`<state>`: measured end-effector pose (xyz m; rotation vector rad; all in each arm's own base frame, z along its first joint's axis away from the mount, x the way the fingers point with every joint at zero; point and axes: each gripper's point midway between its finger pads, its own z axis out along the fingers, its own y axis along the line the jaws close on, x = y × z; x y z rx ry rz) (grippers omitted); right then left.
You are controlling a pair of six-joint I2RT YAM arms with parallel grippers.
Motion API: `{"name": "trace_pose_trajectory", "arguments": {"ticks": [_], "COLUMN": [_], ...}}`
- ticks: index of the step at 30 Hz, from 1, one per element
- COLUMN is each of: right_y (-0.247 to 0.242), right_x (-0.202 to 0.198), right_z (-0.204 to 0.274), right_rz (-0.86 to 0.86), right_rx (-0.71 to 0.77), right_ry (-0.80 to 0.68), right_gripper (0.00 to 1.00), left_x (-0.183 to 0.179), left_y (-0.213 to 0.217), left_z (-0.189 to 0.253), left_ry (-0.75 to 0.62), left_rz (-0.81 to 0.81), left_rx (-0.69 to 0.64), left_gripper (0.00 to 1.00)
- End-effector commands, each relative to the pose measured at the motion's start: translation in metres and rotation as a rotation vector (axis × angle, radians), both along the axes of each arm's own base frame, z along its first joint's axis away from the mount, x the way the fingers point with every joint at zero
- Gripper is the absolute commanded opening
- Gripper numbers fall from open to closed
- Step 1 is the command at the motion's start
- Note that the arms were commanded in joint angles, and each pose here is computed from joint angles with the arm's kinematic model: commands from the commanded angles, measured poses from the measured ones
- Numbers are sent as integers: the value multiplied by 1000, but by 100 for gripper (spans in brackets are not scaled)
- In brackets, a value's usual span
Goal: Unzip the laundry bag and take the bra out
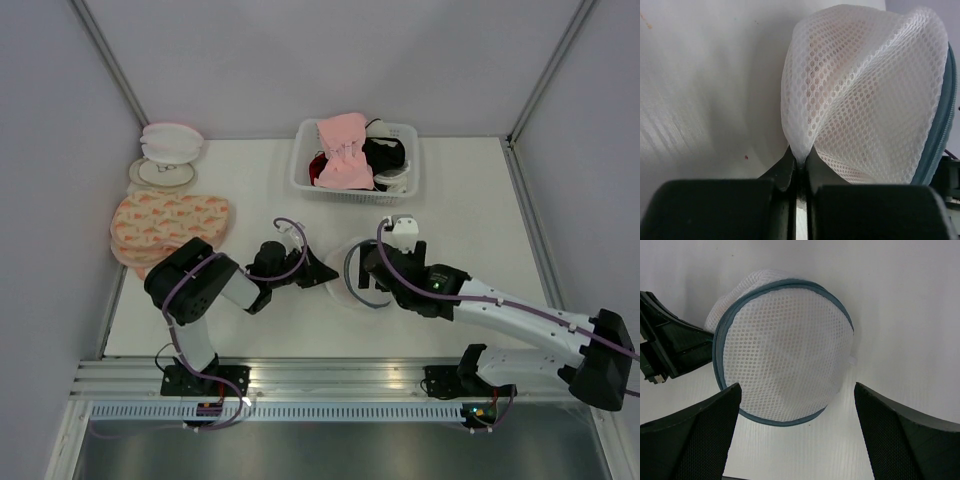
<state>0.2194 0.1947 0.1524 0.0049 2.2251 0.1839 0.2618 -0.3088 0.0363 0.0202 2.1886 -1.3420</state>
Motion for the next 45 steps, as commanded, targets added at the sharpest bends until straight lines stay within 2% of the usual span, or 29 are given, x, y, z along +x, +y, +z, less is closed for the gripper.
{"name": "trace_pose_trajectory", "arguments": {"ticks": [1,8,15,17,18,19,25,28,31,37,39,40,41,42,43,45], "right_y": [23,55,54,30,21,0,-64,-101,-123,-132,-117,-68,-53,-41,-10,-2], "right_x": [15,26,34,34,32,31,15,1,-6,-8,-5,6,5,-1,-1,-5], "right_z": [17,20,-15,-18,-17,-15,4,13,21,35,36,32,45,30,42,38], "right_rz": [27,83,-6,-91,-150,-202,-395,-472,-525,-567,-400,-291,-190,-69,30,78], "right_rx": [3,27,-98,-176,-160,-221,-244,-324,-367,-349,-357,-129,-18,-7,143,193], "right_ry": [-43,-32,51,40,33,19,-38,-48,-58,-96,-78,-62,-92,-75,-101,-104], "right_gripper": [98,98,98,98,98,98,98,98,98,98,98,98,98,98,95,93], "left_x": [-4,-9,-11,-13,-14,-14,-17,-18,-20,-24,-27,-27,-27,-28,-28,-30], "left_y": [-6,-4,-5,-2,-1,0,6,7,10,15,15,16,16,16,16,16], "left_z": [28,48,59,57,57,56,46,41,38,31,30,27,28,27,26,26], "left_ry": [-65,-84,-98,-95,-95,-99,-89,-81,-75,-52,-48,-39,-41,-37,-31,-25], "left_rz": [-20,-27,-34,-31,-30,-24,-14,-16,-11,-4,-7,-5,-4,-7,-5,-8], "left_rx": [-100,-101,-121,-112,-110,-106,-80,-74,-70,-68,-69,-65,-69,-74,-77,-85], "left_gripper": [2,2,2,2,2,2,2,2,2,2,2,2,2,2,2,2]}}
